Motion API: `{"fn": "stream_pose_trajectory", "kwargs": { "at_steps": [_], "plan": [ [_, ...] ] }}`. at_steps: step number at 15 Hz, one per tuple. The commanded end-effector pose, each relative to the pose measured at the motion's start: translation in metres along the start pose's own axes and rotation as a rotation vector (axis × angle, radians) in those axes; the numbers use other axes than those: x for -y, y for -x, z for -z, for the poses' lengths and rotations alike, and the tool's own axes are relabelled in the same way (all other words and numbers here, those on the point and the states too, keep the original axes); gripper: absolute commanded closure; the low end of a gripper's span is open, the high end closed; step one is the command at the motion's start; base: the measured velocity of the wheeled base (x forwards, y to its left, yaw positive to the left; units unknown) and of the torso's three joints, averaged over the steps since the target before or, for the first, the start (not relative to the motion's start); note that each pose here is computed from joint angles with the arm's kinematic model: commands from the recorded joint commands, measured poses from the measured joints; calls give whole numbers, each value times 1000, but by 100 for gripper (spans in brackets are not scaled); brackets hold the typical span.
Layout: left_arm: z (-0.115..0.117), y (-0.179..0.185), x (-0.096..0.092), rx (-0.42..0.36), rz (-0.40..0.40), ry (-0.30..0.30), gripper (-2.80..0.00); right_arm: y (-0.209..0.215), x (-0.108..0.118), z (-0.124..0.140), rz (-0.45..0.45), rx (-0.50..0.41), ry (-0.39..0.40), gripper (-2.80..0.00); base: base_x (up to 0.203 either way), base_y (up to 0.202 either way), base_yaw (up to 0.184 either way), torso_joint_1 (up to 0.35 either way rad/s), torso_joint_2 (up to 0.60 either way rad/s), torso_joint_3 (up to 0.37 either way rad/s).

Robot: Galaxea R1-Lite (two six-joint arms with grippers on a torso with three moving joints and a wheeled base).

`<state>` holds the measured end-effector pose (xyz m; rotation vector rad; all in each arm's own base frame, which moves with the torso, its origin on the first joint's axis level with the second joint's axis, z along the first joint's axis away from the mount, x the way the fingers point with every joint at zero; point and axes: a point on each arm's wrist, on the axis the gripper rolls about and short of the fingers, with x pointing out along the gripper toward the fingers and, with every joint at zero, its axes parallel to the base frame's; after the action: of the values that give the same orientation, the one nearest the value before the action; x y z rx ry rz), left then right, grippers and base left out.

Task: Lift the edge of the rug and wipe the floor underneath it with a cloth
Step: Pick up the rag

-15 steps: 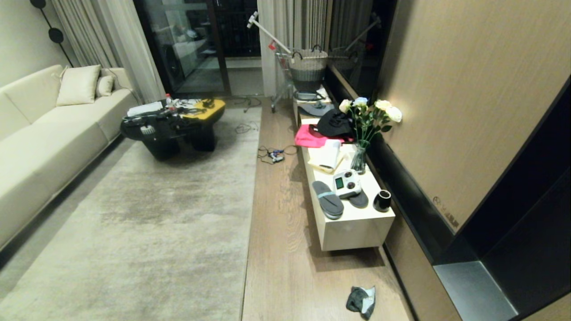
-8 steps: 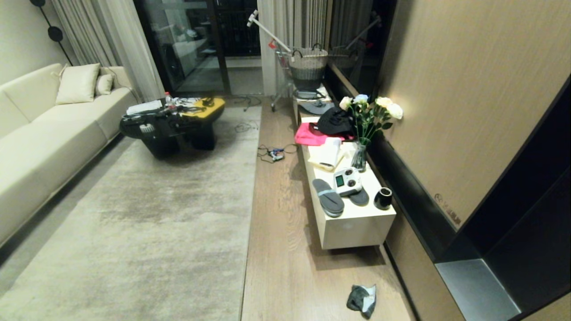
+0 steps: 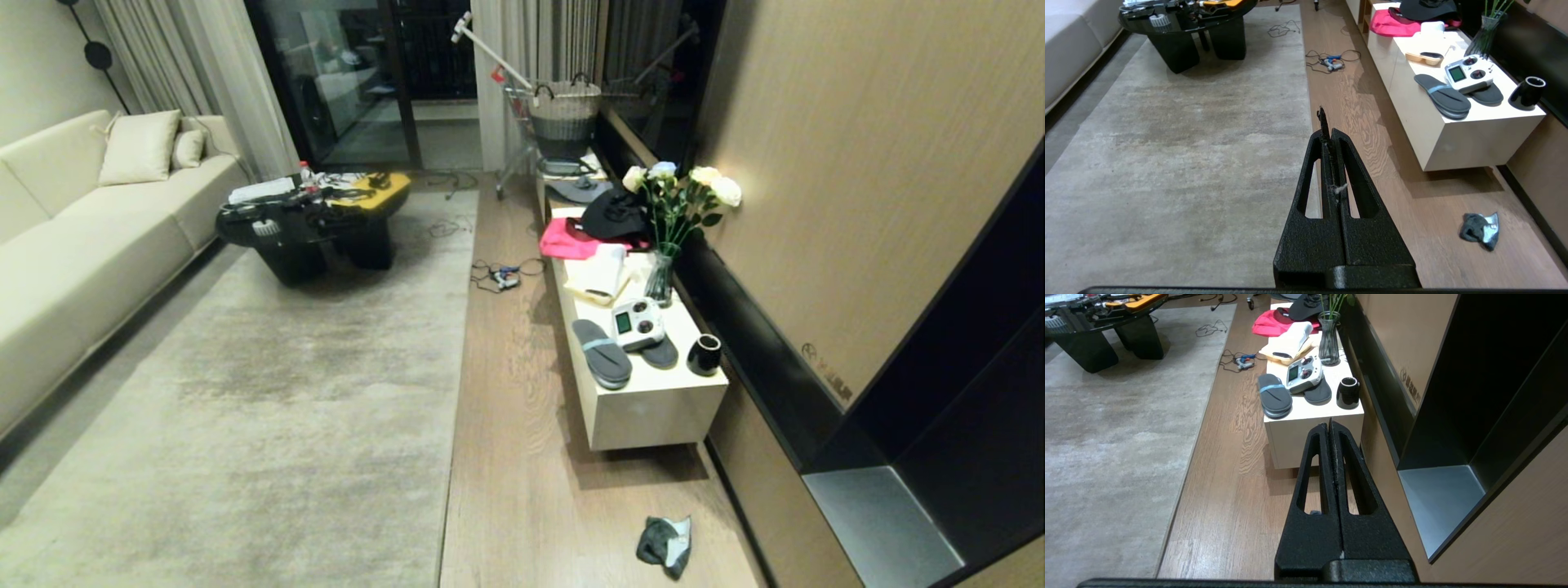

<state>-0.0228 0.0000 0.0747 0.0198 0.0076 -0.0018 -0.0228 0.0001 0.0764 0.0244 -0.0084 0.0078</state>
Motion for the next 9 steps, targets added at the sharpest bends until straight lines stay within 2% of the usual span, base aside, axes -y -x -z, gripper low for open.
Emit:
{"fn": "stream_pose_trajectory", "kwargs": {
  "at_steps": [1,9],
  "plan": [
    [0,0,0,-3,0,0,0,0,0,0,-1,1,-3,0,0,0,0,-139,339,199],
    [0,0,0,-2,0,0,0,0,0,0,1,0,-5,0,0,0,0,-137,361,216]
  ]
}}
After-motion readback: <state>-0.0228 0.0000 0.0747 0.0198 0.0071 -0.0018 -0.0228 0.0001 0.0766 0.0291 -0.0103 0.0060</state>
